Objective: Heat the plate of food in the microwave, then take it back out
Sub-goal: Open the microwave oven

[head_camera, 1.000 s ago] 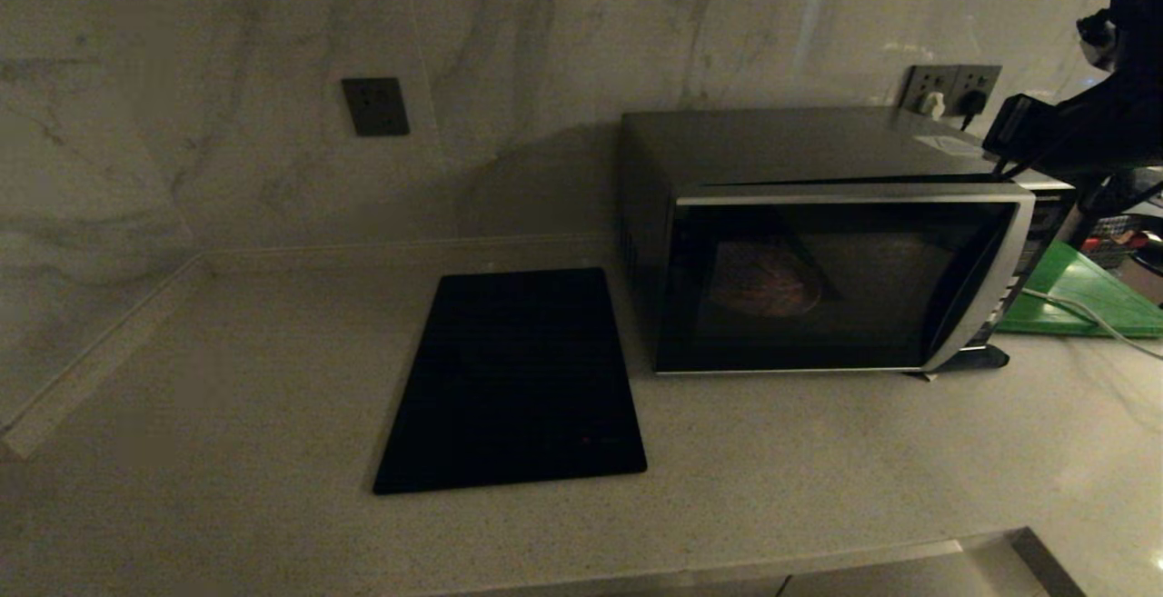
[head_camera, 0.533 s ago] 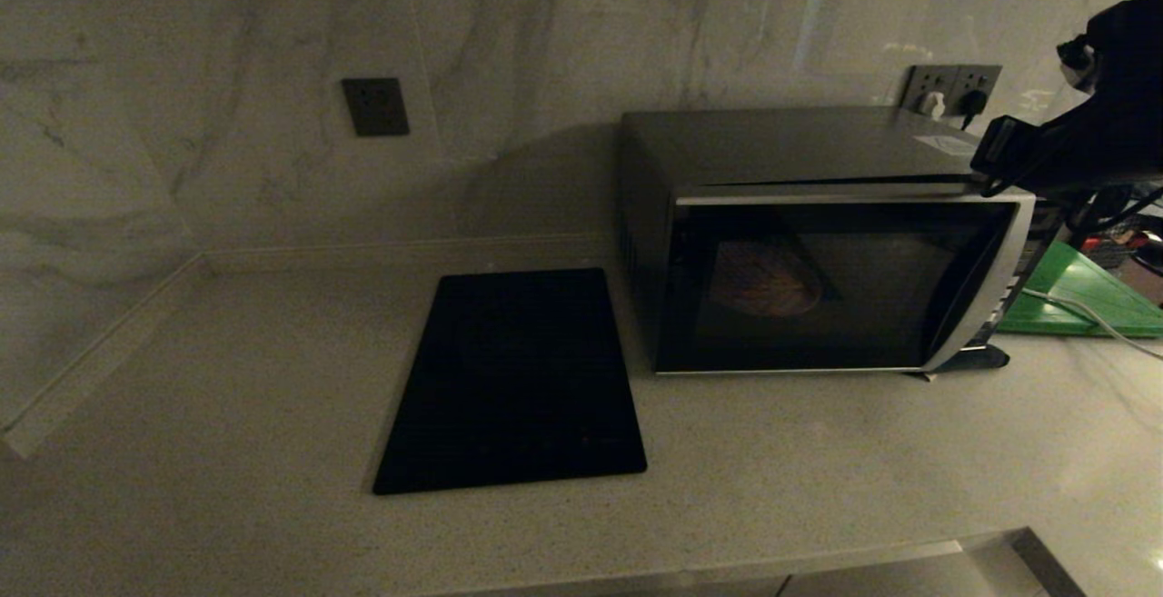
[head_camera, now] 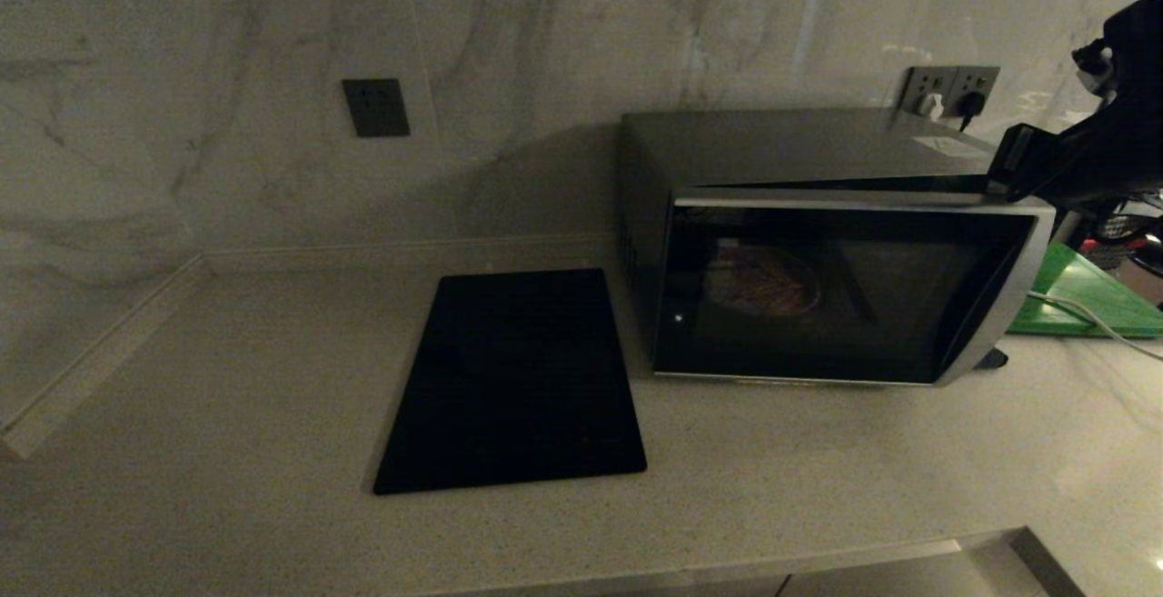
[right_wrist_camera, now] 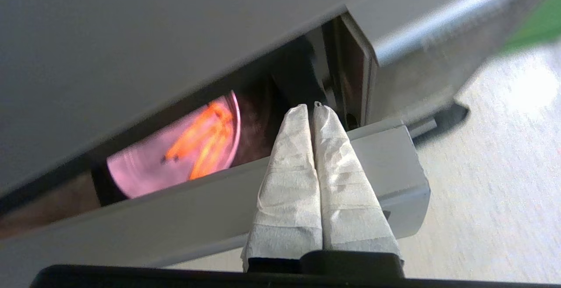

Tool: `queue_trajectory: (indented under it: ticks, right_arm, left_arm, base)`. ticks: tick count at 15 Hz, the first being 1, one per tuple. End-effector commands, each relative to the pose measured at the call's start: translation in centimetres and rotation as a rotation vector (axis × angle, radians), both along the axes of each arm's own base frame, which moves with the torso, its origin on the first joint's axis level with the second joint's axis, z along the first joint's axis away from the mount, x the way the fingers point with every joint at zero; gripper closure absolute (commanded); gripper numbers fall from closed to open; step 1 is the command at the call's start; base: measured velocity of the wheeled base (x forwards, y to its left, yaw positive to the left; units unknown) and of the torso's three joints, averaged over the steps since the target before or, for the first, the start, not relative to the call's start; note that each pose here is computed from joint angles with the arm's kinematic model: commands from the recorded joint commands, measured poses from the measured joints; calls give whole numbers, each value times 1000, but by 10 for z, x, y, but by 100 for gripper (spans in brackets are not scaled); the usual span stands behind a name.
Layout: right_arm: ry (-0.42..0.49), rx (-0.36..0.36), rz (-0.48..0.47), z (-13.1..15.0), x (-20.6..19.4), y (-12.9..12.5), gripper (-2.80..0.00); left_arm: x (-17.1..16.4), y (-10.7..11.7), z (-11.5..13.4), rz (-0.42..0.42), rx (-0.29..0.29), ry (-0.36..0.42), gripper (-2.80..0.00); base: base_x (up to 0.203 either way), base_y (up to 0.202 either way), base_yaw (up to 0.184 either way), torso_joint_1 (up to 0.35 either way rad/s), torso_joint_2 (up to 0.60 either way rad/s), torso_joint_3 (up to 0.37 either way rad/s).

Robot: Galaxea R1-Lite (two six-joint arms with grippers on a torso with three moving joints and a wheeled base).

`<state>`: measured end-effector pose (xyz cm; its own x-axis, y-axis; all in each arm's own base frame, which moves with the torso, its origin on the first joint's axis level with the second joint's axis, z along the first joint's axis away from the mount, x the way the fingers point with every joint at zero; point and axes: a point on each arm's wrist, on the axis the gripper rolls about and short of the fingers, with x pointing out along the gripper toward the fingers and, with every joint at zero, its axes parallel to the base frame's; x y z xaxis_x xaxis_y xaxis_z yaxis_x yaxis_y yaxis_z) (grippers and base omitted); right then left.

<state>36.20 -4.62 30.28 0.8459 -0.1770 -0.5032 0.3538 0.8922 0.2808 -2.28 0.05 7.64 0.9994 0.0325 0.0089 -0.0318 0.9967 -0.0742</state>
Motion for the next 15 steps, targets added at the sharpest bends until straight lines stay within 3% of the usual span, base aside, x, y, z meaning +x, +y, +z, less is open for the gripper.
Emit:
queue_trajectory:
  ticks: [1,7,15]
  right_arm:
    - [-1,5,-3,10,-15,2,0]
    - [64,27,13,15,-64,9,0]
    - [110,112,194,30,-134,43,0]
  left_arm:
    - [0,0,0,1,-1,1,0]
    - [0,0,0,1,-1,1,0]
    - [0,0,0,1,-1,1,0]
  base:
    - [0,0,0,0,0,0]
    - [0,0,0,0,0,0]
    - [0,0,0,0,0,0]
